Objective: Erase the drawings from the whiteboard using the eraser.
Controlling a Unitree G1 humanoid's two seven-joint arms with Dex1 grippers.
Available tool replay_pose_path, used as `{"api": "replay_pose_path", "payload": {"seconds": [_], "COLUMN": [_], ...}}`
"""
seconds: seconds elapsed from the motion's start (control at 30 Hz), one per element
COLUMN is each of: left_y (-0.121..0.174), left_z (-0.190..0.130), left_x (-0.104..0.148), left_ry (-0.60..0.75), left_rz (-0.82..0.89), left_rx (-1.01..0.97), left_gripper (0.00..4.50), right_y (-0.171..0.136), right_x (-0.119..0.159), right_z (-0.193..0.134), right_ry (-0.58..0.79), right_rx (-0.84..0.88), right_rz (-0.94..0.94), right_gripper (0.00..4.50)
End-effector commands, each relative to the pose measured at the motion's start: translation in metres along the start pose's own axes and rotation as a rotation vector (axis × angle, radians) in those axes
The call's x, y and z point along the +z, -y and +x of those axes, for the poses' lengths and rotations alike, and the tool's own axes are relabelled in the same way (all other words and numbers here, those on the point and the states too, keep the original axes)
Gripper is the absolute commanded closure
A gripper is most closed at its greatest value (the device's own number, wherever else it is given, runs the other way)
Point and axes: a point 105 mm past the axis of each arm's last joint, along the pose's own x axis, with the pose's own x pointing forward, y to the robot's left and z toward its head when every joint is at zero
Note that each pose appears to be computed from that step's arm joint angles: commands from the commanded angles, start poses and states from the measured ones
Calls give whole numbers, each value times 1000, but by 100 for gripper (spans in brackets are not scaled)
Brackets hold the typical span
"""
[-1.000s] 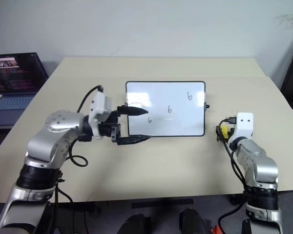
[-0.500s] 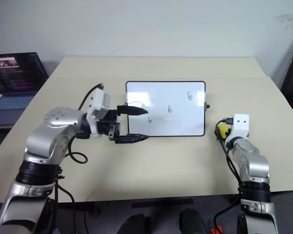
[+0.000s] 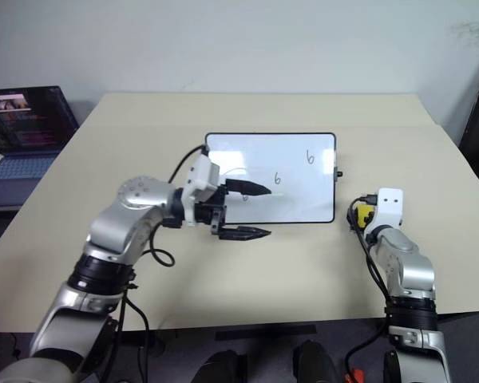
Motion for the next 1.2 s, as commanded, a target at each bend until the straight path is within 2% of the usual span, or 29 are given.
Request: {"api": "replay_pose_path", "payload": {"seconds": [0.03, 0.1, 0.2, 0.27, 0.4, 0.57, 0.73, 0.87, 1.03, 1.2], "left_y": [-1, -1, -2, -3, -10, -23, -26, -33, -45, -53], "left_z": [1, 1, -1, -3, -17, -46, -70, -78, -72, -65], "left_x": [6, 4, 1, -3, -14, -25, -23, -9, 13, 20], "left_ry": [15, 13, 8, 2, -37, -66, -60, -34, -14, -36], "left_rz": [47, 46, 42, 34, 18, -40, -80, -93, -90, -76], "left_rx": [2, 4, 13, 33, 143, 402, 643, 783, 800, 776], "left_gripper": [0, 0, 0, 0, 0, 0, 0, 0, 0, 0], "right_y": [5, 4, 3, 2, -4, -28, -45, -57, -87, -108], "right_x": [16, 16, 15, 15, 19, 30, 41, 53, 80, 103], "right_z": [-2, -1, -2, -2, -4, -22, -47, -57, -52, -38], "right_ry": [63, 63, 60, 60, 80, 166, 289, 389, 490, 548], "right_rx": [-22, -21, -17, -15, 6, 133, 187, 184, 268, 335], "right_rz": [11, 12, 13, 14, 18, -58, -211, -304, -378, -422], "right_gripper": [96, 158, 273, 315, 315, 315, 315, 315, 315, 316]}}
